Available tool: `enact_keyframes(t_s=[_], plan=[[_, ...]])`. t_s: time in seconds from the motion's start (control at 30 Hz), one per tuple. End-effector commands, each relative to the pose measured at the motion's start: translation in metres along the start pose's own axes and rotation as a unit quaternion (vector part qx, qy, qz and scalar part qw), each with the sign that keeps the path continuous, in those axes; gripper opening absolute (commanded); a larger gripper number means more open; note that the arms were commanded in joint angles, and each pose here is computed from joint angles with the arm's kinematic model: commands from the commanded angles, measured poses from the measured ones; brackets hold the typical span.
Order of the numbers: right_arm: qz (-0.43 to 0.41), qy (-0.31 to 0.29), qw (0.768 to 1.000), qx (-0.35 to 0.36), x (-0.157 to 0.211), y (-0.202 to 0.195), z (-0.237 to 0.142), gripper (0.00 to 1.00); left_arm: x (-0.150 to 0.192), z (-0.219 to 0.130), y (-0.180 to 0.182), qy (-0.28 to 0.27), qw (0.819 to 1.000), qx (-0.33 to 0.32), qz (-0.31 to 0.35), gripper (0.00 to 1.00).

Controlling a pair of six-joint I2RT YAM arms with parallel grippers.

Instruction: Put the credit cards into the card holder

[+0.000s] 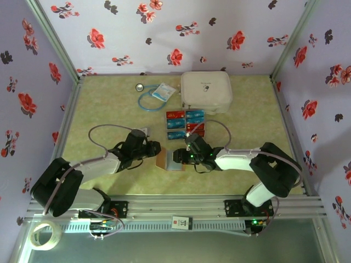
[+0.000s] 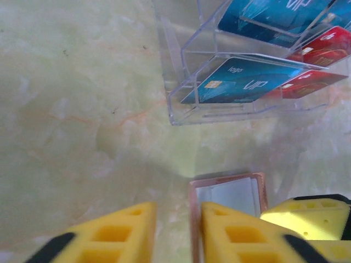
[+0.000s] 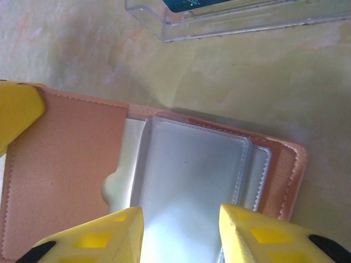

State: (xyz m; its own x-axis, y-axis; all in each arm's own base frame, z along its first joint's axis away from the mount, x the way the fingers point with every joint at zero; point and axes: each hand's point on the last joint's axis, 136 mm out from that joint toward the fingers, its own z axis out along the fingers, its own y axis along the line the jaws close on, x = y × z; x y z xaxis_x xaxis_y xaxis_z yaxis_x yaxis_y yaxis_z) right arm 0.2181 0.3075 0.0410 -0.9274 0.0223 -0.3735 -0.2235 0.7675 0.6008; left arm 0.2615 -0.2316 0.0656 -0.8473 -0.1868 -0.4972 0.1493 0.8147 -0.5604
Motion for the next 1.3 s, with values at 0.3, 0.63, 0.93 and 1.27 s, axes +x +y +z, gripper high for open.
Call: enact_keyframes(t_s=[0.3, 0.63, 0.93, 1.27], plan=[[0.016, -0.014, 1.0, 0.01, 0.003, -0.011, 0.003, 0.4, 0.019, -0.006, 0.042, 0.074, 0.988, -0.124, 0.062, 0.49], [0.023, -0.016, 1.0, 0.009, 0.004, -0.013, 0.004, 0.4, 0.027, -0.004, 0.061, 0.109, 0.967, -0.205, 0.109, 0.54], [0.025, -0.015, 1.0, 0.004, 0.005, -0.01, 0.003, 0.4, 0.028, 0.001, 0.067, 0.118, 0.955, -0.238, 0.133, 0.57], [0.024, -0.021, 0.999, -0.01, -0.004, 0.002, -0.001, 0.4, 0.004, -0.006, 0.042, 0.096, 0.96, -0.217, 0.146, 0.62]])
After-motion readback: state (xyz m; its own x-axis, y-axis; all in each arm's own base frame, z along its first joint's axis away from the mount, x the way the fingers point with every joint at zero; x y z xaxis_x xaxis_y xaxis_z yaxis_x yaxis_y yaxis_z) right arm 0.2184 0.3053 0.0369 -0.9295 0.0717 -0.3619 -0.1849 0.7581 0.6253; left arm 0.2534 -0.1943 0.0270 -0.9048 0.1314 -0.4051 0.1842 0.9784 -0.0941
